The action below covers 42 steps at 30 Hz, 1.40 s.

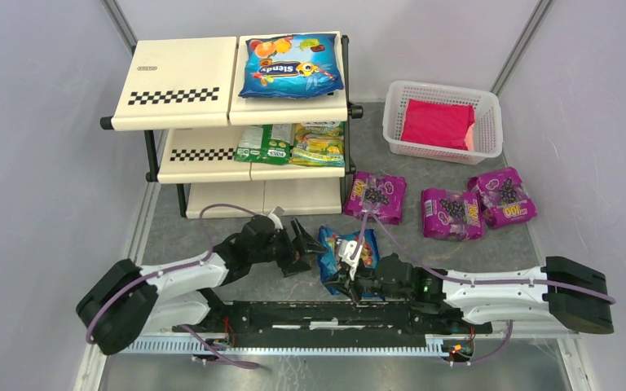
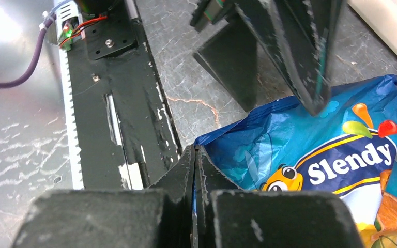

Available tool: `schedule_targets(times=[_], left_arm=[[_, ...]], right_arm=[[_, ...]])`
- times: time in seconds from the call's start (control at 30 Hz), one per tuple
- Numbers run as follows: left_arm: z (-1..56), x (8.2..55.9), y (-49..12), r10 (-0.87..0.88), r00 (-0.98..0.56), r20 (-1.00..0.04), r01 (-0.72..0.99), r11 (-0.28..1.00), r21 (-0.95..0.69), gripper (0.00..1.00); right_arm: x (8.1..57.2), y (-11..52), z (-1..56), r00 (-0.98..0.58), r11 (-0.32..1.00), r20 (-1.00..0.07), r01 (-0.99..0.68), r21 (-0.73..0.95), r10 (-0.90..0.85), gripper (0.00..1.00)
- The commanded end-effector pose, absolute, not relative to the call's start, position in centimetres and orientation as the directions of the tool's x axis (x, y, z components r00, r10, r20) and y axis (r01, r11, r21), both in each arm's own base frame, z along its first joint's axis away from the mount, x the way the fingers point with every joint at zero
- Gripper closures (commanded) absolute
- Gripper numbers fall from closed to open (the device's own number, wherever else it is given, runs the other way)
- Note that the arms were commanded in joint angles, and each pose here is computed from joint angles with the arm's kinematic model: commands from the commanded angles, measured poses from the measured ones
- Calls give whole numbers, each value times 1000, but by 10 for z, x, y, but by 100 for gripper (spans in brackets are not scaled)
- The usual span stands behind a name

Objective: Place and organize the candy bags onto the shelf

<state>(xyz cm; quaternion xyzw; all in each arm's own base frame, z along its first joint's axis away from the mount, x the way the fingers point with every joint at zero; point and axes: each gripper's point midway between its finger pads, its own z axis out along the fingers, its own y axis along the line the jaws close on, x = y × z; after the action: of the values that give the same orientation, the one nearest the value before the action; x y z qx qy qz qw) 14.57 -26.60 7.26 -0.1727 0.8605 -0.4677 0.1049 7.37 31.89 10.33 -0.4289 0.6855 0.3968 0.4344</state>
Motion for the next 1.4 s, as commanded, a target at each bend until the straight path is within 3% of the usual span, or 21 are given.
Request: schedule_targets(times=[0.0,0.23,0.33,0.63,0.77,0.8,0.83,0.9,0.97,1.1,1.17,1.37], left_arm=[[107,156,-303,-362,-932,-39,-115,395,-912,0],[75,151,-327,-263,-963,-55,-96,530,-842,1],[73,154,-341,-241,-969,-60,-78,525,-848,3],[65,156,-370,-228,-972,-51,-81,531,-844,26],[65,158,-369,-245,-968,-60,-83,531,-843,43],[66,158,-368,-248,-967,-61,-82,530,-844,53],[67,158,-368,-249,-966,-63,-81,528,-845,58],[69,158,-367,-250,-966,-64,-79,525,-847,64],[69,157,-366,-253,-965,-66,-79,521,-850,66],[73,155,-362,-262,-963,-59,-82,496,-864,67],[77,153,-360,-256,-964,-66,-70,487,-871,68],[94,142,-346,-205,-969,-139,17,505,-863,71]], right_arm=[[67,327,135,-166,226,-976,-965,132,-141,100],[69,318,137,-153,224,-981,-967,123,-118,100],[67,317,136,-154,212,-982,-969,127,-113,100],[69,309,134,-172,236,-981,-961,147,-92,100],[81,303,127,-180,310,-976,-941,134,-123,98],[87,301,125,-184,347,-973,-929,126,-141,86],[92,299,123,-186,378,-968,-919,112,-166,68],[98,295,120,-177,409,-958,-910,71,-228,56],[100,291,121,-157,408,-945,-912,27,-287,49],[112,279,142,-141,470,-940,-883,-23,-311,26],[120,272,157,-130,508,-941,-860,-50,-313,19],[142,249,221,-97,638,-965,-766,-84,-243,18]])
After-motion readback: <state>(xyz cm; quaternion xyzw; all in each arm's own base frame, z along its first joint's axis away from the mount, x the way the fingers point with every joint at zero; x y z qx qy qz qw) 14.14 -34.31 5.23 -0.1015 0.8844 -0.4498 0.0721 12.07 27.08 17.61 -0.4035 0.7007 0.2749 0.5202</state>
